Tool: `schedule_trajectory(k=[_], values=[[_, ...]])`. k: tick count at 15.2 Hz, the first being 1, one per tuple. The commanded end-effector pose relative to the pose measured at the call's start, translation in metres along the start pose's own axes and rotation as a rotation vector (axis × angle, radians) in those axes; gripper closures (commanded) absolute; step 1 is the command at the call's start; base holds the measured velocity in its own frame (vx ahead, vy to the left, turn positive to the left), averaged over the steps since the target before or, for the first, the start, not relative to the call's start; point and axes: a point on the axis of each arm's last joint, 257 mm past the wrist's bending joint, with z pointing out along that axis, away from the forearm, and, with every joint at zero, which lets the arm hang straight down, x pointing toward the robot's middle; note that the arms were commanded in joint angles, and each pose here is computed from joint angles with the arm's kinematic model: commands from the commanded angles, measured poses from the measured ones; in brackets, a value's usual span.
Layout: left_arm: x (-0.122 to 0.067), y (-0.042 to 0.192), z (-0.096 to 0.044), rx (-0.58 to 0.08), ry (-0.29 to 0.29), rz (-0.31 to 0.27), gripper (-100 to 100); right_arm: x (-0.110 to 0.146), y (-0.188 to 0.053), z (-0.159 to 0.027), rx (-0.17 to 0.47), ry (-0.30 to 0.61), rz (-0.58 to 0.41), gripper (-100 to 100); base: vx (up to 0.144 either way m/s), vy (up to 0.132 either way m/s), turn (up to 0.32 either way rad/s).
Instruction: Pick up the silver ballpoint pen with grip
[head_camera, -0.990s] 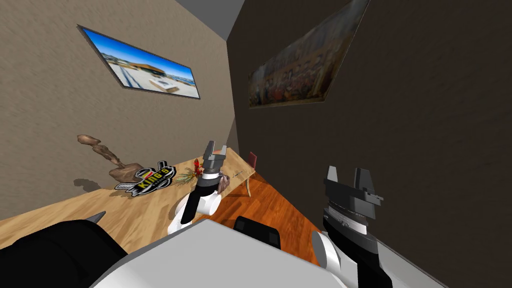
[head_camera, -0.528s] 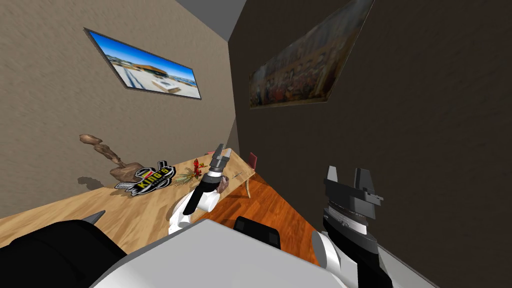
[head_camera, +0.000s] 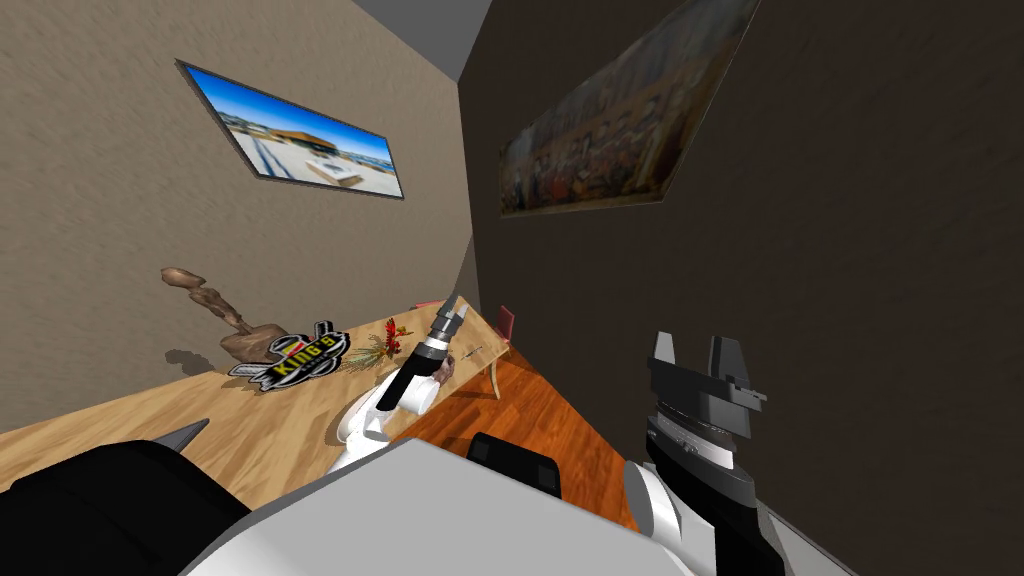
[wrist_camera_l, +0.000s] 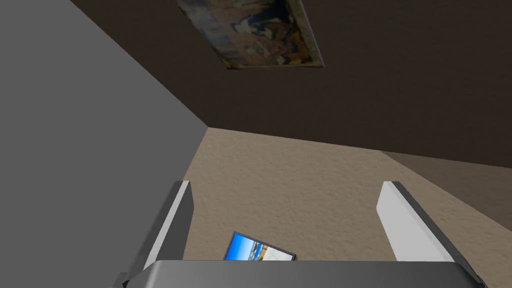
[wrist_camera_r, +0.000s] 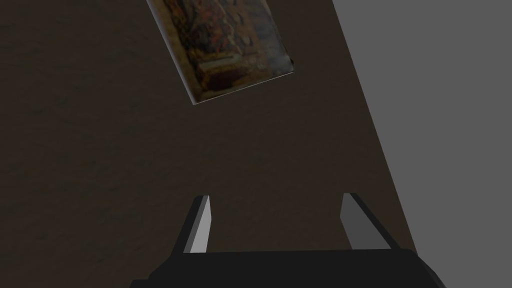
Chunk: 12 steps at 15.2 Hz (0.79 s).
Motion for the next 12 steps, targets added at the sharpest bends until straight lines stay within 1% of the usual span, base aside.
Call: schedule_trajectory(k=[1, 2, 3, 4, 5, 6, 7, 8, 9, 10, 11, 12], values=[[-0.004, 0.017, 0.0, -0.056, 0.004, -0.004, -100, 0.0, 0.0, 0.0, 0.0, 0.0, 0.0, 0, 0.053, -0.037, 0.056], [-0.004, 0.017, 0.0, -0.056, 0.004, -0.004, -100, 0.0, 0.0, 0.0, 0.0, 0.0, 0.0, 0, 0.044, -0.023, 0.017], [-0.008, 0.037, 0.001, -0.107, 0.007, -0.009, -100, 0.0, 0.0, 0.0, 0.0, 0.0, 0.0, 0, 0.052, -0.025, 0.05], [-0.008, 0.04, 0.001, -0.12, 0.007, -0.009, -100, 0.0, 0.0, 0.0, 0.0, 0.0, 0.0, 0, 0.059, -0.034, 0.051], [-0.013, 0.06, 0.001, -0.171, 0.006, -0.016, -100, 0.0, 0.0, 0.0, 0.0, 0.0, 0.0, 0, 0.07, -0.048, 0.064], [-0.013, 0.064, 0.0, -0.186, 0.005, -0.016, -100, 0.0, 0.0, 0.0, 0.0, 0.0, 0.0, 0, 0.067, -0.051, 0.055], [-0.019, 0.078, 0.002, -0.222, 0.004, -0.024, -100, 0.0, 0.0, 0.0, 0.0, 0.0, 0.0, 0, 0.076, -0.056, 0.07], [-0.02, 0.088, -0.001, -0.253, 0.001, -0.023, -100, 0.0, 0.0, 0.0, 0.0, 0.0, 0.0, 0, 0.076, -0.057, 0.061], [-0.02, 0.088, -0.002, -0.256, 0.001, -0.023, -100, 0.0, 0.0, 0.0, 0.0, 0.0, 0.0, 0, 0.056, -0.038, 0.025], [-0.027, 0.108, -0.003, -0.308, -0.007, -0.032, -100, 0.0, 0.0, 0.0, 0.0, 0.0, 0.0, 0, 0.061, -0.037, 0.054], [-0.027, 0.113, -0.005, -0.328, -0.008, -0.032, -100, 0.0, 0.0, 0.0, 0.0, 0.0, 0.0, 0, 0.061, -0.039, 0.064], [-0.027, 0.113, -0.005, -0.328, -0.008, -0.032, -100, 0.0, 0.0, 0.0, 0.0, 0.0, 0.0, 0, 0.045, -0.026, 0.024]])
